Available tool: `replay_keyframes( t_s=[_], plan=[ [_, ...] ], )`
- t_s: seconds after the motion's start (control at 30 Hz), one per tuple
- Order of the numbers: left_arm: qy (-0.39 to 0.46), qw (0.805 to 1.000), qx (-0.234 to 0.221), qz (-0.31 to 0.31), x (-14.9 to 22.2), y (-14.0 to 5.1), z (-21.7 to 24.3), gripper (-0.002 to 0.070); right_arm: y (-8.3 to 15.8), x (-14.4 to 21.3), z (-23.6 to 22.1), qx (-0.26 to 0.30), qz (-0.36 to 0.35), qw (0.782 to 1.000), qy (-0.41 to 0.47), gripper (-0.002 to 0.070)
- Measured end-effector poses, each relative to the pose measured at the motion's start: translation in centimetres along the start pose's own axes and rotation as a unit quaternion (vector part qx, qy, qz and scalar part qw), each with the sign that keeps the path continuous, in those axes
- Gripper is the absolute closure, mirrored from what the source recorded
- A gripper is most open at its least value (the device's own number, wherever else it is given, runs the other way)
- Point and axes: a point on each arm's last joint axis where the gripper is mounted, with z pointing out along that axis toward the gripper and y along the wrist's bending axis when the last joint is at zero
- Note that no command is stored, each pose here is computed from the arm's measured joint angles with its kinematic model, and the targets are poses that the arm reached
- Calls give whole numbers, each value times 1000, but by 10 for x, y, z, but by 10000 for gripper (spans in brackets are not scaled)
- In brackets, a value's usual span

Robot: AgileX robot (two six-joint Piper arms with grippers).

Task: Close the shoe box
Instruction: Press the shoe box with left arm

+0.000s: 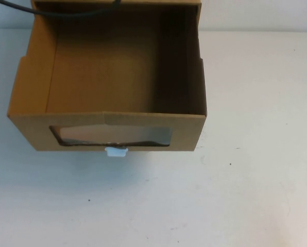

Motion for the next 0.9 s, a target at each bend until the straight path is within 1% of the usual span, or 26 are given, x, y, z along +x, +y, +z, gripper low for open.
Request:
replay_keyframes(
  t_s=[0.13,0.27,0.43,0.6,0.67,0.73,0.83,0.9],
  plan=[
    [10,1000,9,-13,2,17,34,680,0,0,0,0,0,1000,0,689],
    [23,999,12,-26,12,32,60,680,0,0,0,0,0,1000,0,689],
    [35,999,13,-35,21,41,77,680,0,0,0,0,0,1000,0,689],
    [36,998,14,-41,25,44,85,680,0,-3,0,1,6,1000,-16,689],
    [34,998,14,-41,25,45,85,680,-1,-9,0,2,29,998,-48,689],
    [34,998,15,-42,25,44,85,680,0,-15,-1,-4,79,994,-81,689],
    [33,998,14,-42,25,45,85,680,-1,-21,-2,-14,161,980,-114,689],
    [33,998,14,-42,25,45,85,680,-2,-23,-3,-17,198,971,-129,689]
  ],
)
